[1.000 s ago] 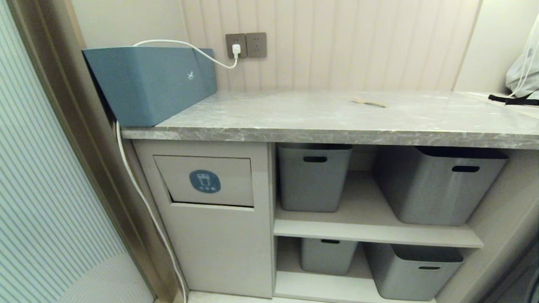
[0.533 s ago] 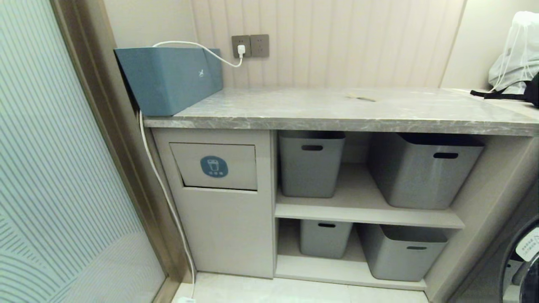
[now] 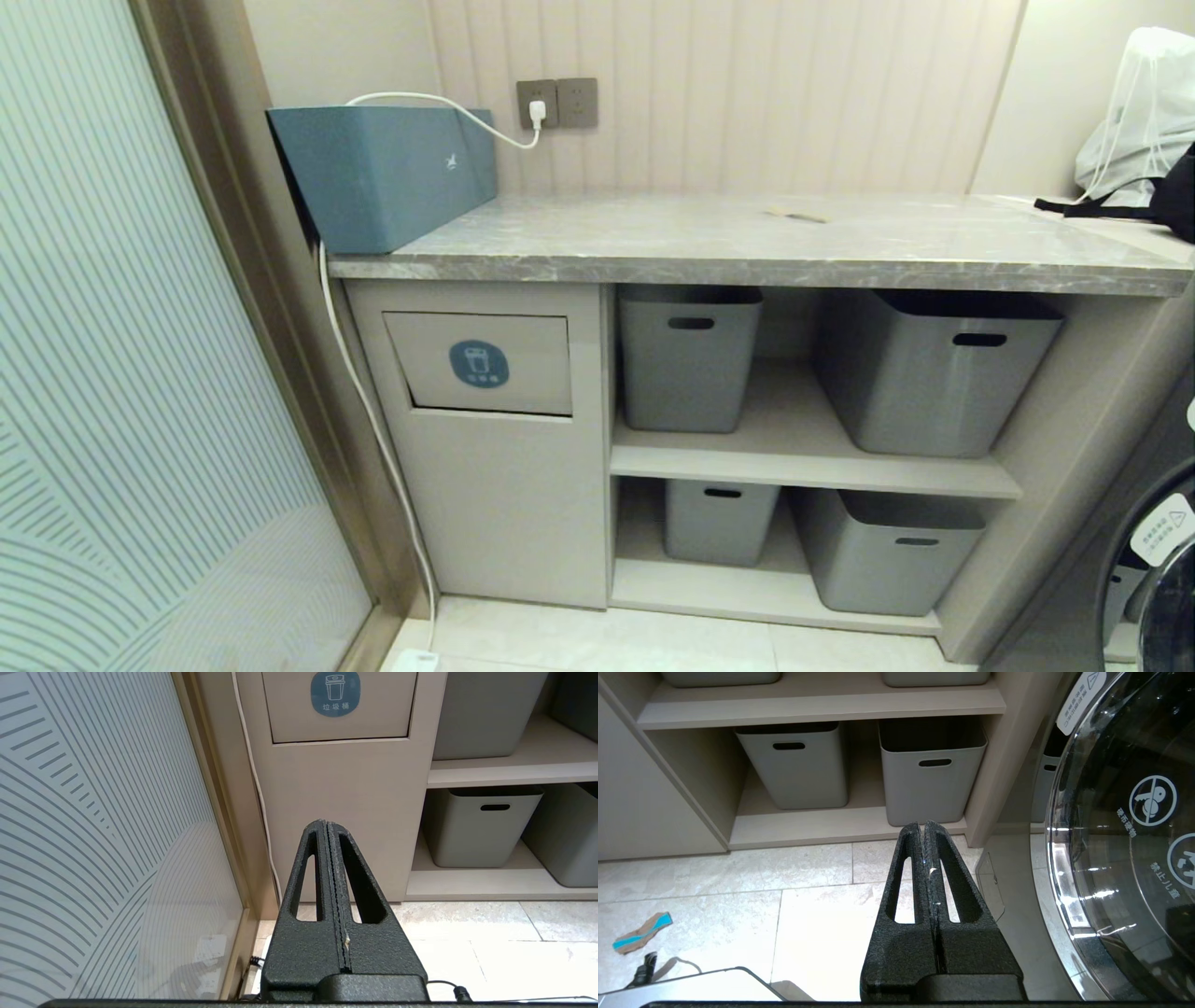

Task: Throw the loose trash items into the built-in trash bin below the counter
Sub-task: Pick up the garbage

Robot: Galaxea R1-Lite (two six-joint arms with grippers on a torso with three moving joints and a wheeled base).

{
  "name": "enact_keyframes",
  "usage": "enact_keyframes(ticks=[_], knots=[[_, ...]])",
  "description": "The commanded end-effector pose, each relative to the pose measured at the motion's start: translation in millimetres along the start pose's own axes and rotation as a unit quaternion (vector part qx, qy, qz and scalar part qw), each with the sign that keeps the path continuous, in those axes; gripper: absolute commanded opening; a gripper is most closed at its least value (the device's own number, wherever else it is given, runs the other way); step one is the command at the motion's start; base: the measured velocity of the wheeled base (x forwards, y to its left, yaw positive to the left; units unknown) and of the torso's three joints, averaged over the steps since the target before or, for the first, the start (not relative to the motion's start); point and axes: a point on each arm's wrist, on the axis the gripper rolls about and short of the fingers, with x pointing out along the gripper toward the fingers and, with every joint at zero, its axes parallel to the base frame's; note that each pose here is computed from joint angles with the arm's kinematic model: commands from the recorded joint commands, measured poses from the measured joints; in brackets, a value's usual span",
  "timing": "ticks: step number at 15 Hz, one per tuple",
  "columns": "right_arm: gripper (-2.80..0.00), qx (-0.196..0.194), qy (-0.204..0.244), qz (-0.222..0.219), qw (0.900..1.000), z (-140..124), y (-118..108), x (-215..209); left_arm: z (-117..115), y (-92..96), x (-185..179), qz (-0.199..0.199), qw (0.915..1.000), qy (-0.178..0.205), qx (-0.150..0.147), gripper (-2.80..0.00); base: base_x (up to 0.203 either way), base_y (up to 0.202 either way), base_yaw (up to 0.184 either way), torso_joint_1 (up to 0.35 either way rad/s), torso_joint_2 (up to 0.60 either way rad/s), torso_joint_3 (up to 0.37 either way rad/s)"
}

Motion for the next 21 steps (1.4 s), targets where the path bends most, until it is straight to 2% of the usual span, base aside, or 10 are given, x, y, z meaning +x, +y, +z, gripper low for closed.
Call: enact_keyframes(ticks=[1, 7, 15, 21], knots=[[-2.8, -0.001, 0.0, 0.0, 1.0, 0.0, 0.0, 0.1, -0.4, -0.1, 0.1, -0.001, 1.0, 0.001, 0.0, -2.8, 0.0, 0.0, 0.0, 0.0, 0.0, 0.0], [-2.8, 0.0, 0.001, 0.0, 1.0, 0.0, 0.0, 0.1, -0.2, 0.0, 0.1, 0.001, 1.0, 0.0, -0.002, -2.8, 0.0, 0.0, 0.0, 0.0, 0.0, 0.0], [-2.8, -0.004, 0.0, 0.002, 1.0, 0.0, 0.1, 0.0, -0.2, 0.0, 0.1, 0.001, 1.0, 0.0, -0.003, -2.8, 0.0, -0.168, 0.001, 0.002, 0.0, 0.002], [-2.8, -0.009, 0.0, 0.005, 1.0, 0.5, 0.2, 0.0, -0.4, 0.0, 0.1, 0.0, 1.0, 0.001, -0.002, -2.8, 0.0, -0.013, 0.0, 0.0, 0.0, 0.001]])
